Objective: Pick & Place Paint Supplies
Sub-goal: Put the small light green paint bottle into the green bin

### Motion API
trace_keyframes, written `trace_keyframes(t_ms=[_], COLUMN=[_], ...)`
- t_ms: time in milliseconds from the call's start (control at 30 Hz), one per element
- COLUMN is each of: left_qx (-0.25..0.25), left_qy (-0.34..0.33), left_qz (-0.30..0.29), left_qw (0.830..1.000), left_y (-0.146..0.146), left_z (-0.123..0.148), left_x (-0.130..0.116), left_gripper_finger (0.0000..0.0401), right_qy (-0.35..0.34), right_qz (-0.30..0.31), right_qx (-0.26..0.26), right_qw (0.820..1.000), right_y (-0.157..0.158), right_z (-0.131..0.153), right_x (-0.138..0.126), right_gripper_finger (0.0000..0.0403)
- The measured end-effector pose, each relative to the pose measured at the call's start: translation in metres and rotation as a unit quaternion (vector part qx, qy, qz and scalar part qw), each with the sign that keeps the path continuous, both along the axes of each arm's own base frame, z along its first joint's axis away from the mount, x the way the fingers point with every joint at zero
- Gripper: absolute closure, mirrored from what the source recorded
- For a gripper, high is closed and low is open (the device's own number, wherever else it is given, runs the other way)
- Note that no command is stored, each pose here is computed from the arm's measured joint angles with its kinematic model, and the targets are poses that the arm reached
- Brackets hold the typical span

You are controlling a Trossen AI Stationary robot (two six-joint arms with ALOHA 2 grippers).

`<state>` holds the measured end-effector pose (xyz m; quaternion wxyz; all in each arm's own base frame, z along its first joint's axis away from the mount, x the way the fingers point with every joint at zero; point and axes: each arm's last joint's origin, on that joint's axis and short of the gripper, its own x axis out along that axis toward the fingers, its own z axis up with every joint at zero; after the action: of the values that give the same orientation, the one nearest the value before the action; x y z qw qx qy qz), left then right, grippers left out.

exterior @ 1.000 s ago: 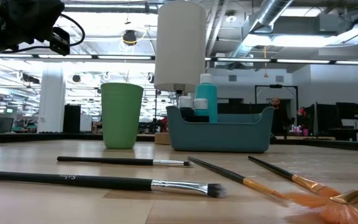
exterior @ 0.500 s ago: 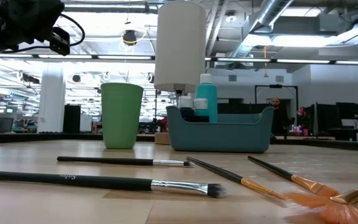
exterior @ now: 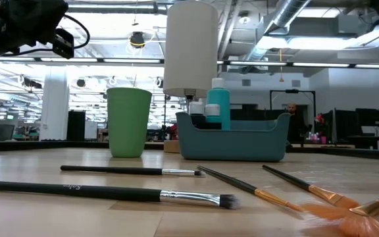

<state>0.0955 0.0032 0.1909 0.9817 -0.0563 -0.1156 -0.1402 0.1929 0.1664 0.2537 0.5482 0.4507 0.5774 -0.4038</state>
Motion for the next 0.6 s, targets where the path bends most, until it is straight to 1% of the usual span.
trace_keyframes(t_ms=[133,333,433,600], left_qx=[0.000,0.000,0.000,0.000], left_qy=[0.000,-0.001,-0.002,-0.003], left_qz=[0.000,0.000,0.000,0.000], left_qw=[1.000,1.000,1.000,1.000], left_y=[0.000,0.000,0.000,0.000], left_z=[0.000,0.000,0.000,0.000], left_x=[0.000,0.000,0.000,0.000], left_gripper_finger=[0.0393,0.0393,0.0393,0.0393], right_qy=[-0.002,-0.013,-0.029,-0.049], right_qz=[0.030,0.067,0.080,0.110], right_qx=[-0.003,-0.005,-0.004,-0.007], right_qw=[1.000,0.998,0.996,0.993], right_y=[-0.018,-0.055,-0.076,-0.107], right_z=[0.019,0.046,0.052,0.055], right_x=[0.013,0.034,0.045,0.059], right_gripper_finger=[0.0288,0.0287,0.0287,0.0287])
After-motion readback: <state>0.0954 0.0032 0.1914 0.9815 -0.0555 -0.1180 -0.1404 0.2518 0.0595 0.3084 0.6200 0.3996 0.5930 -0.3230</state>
